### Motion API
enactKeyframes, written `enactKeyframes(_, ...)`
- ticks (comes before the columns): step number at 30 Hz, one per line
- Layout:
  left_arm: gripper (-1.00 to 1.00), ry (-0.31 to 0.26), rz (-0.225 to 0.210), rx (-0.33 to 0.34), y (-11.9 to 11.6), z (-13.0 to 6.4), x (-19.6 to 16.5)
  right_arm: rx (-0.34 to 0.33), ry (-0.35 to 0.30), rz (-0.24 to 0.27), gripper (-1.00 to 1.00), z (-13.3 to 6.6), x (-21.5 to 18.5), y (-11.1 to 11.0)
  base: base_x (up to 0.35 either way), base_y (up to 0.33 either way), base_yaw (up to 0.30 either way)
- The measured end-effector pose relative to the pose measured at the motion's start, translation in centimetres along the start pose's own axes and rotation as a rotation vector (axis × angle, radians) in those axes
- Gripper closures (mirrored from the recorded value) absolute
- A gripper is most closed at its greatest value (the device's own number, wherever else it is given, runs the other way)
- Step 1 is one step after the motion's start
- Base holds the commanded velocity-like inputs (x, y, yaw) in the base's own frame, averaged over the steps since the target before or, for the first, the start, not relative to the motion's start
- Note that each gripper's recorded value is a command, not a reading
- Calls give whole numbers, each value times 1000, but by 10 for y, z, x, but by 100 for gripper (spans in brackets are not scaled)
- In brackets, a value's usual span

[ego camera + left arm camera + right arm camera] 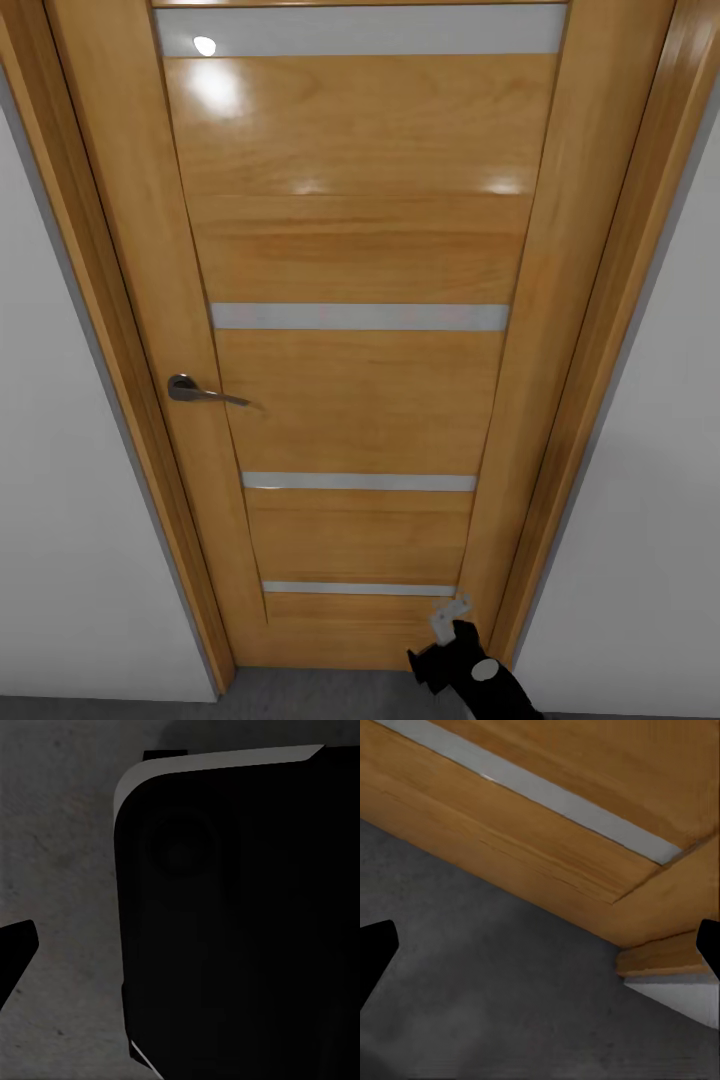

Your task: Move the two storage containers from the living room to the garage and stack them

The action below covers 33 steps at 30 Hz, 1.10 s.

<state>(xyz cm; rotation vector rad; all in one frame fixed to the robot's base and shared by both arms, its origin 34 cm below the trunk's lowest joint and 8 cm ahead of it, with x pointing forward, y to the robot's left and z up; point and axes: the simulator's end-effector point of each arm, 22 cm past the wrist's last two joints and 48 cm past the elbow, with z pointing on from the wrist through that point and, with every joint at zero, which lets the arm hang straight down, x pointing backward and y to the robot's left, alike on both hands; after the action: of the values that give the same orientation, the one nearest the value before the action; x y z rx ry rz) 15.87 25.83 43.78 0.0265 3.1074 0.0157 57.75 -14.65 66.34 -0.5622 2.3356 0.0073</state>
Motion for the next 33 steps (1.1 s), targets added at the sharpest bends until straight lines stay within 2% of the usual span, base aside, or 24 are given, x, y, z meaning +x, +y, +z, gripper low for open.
enactKeyframes(6,-100,0,0,0,0,0,0,-30,-44,20,-100,-17,-48,25,0,0,0)
enactKeyframes(9,-100,0,0,0,0,0,0,-27,-89,1,-100,-28,-79,37,0,0,0)
enactKeyframes(12,-100,0,0,0,0,0,0,-21,-106,-15,-100,-34,-94,47,0,0,0)
enactKeyframes(16,-100,0,0,0,0,0,0,-29,-147,-13,-100,-46,-125,66,0,0,0)
enactKeyframes(24,-100,0,0,0,0,0,0,1,-203,-32,-100,-66,-187,63,0,0,0)
enactKeyframes(29,-100,0,0,0,0,0,0,26,-238,-41,-100,-74,-214,51,0,0,0)
enactKeyframes(30,-100,0,0,0,0,0,0,60,-241,-53,-100,-86,-228,39,0,0,0)
enactKeyframes(33,-100,0,0,0,0,0,0,86,-253,-58,-100,-97,-238,31,0,0,0)
